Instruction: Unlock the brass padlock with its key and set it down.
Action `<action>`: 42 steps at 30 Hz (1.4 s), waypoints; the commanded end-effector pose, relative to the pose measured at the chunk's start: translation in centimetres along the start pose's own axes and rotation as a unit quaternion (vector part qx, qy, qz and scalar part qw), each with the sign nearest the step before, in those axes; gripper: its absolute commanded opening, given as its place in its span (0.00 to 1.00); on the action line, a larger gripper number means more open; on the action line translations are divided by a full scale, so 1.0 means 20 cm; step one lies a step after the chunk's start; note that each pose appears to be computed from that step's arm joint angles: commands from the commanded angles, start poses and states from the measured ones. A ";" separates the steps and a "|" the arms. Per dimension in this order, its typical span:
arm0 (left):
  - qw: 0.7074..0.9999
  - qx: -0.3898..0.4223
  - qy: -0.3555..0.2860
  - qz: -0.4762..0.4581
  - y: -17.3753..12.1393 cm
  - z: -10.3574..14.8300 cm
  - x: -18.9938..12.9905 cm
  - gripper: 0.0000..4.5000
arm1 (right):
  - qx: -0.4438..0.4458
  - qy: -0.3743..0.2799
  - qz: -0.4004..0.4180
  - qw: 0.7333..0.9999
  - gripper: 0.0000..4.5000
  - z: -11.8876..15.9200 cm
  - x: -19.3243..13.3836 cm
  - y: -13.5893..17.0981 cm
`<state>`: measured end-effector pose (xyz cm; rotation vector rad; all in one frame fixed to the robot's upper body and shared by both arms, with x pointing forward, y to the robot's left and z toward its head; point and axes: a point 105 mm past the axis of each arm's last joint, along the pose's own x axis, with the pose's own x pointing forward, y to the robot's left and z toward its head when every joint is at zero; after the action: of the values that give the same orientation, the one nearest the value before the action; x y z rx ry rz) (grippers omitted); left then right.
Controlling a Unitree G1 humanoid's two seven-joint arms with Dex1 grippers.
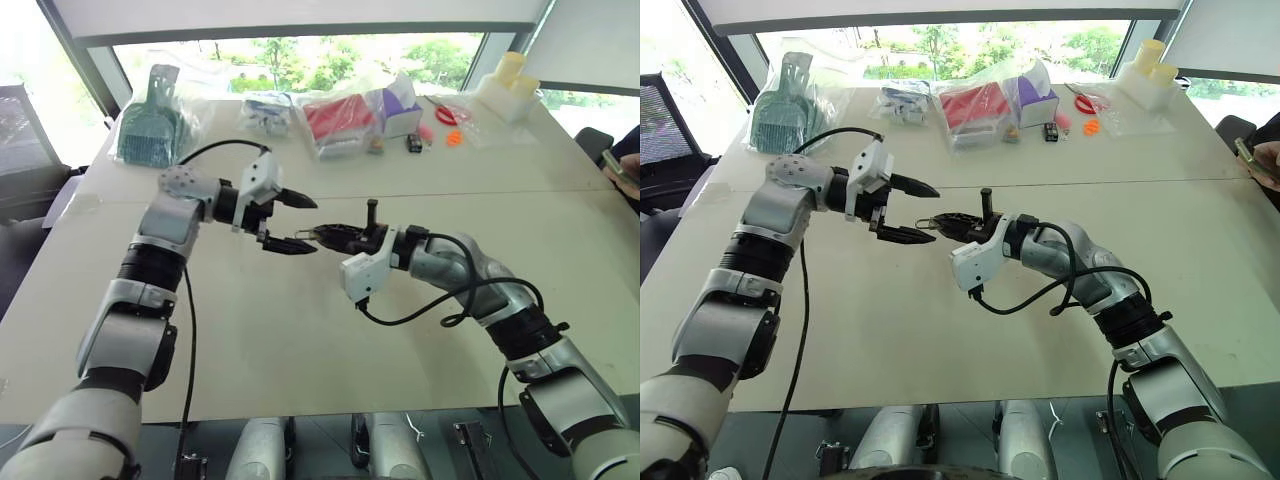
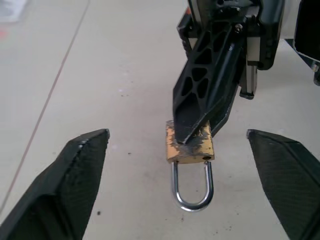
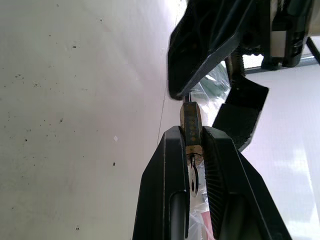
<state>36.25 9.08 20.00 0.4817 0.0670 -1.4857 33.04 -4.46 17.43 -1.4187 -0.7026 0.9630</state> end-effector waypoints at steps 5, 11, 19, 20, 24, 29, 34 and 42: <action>0.999 -0.008 -0.042 0.018 -0.02 0.08 -0.14 0.58 | 0.002 0.002 -0.026 1.000 0.00 0.00 -0.02 -0.06; 0.999 -0.007 -0.033 0.012 -0.07 0.03 -0.09 0.00 | 0.001 0.002 -0.028 1.000 0.00 0.00 -0.02 -0.07; 1.000 -0.023 -0.020 0.003 -0.10 -0.05 -0.03 0.00 | 0.000 0.002 -0.029 1.000 0.00 0.00 -0.02 -0.07; 1.000 -0.024 -0.017 0.005 -0.09 -0.06 -0.02 0.00 | 0.000 0.002 -0.029 1.000 0.00 0.00 -0.02 -0.07; 1.000 -0.020 0.002 0.020 -0.06 -0.12 0.00 0.00 | -0.001 0.002 -0.029 1.000 0.00 0.01 -0.02 -0.08; 0.998 -0.023 -0.009 0.050 0.00 -0.12 0.01 0.00 | 0.000 0.001 -0.031 1.000 0.00 0.01 -0.02 -0.09; 0.998 -0.022 -0.011 0.055 0.01 -0.13 0.00 0.00 | 0.003 0.000 -0.030 1.000 0.00 0.02 -0.01 -0.08; 0.997 -0.028 0.023 0.068 -0.03 -0.21 -0.10 0.00 | 0.027 0.023 -0.001 0.999 0.00 -0.04 -0.02 0.03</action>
<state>36.78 11.64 15.99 0.4367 0.1411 -1.3533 33.29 -4.97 16.45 -1.4016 -0.6338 0.9592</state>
